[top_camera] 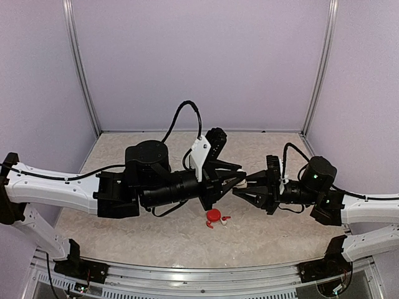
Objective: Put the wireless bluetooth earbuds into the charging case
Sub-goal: Insert the right earbud into the right side groove of the charging case.
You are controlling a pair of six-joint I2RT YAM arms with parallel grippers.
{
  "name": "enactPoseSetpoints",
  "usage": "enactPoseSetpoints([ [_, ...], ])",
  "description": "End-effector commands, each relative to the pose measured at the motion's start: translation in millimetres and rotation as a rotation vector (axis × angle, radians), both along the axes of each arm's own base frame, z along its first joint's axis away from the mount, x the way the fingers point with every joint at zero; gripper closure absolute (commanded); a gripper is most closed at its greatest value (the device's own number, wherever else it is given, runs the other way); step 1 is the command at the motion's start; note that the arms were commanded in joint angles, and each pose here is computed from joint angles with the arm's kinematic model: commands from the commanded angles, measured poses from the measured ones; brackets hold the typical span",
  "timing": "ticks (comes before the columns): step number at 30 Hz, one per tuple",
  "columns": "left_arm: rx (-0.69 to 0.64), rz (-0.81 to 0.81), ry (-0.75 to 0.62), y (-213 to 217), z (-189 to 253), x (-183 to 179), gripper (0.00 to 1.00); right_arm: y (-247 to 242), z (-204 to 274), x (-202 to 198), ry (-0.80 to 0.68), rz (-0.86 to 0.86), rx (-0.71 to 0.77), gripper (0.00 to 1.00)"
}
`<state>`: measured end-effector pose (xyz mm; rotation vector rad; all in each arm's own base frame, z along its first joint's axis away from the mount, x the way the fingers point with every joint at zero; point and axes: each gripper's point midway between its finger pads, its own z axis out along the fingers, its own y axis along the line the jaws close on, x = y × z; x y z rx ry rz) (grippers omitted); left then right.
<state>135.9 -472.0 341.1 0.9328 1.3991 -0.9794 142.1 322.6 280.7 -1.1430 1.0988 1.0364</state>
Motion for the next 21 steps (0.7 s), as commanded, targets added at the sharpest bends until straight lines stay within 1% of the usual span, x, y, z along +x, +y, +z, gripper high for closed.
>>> enactPoseSetpoints([
  [1, -0.021, -0.011, -0.023, -6, 11, -2, 0.82, 2, 23, -7, 0.026, 0.04, 0.061, 1.0],
  [8, -0.001, 0.005, -0.023, -9, 6, 2, 0.83, 2, 25, -14, 0.032, 0.079, 0.069, 1.0],
  [21, 0.055, 0.016, -0.016, -14, -11, 7, 0.83, -2, 33, -18, 0.026, 0.088, 0.091, 1.0],
])
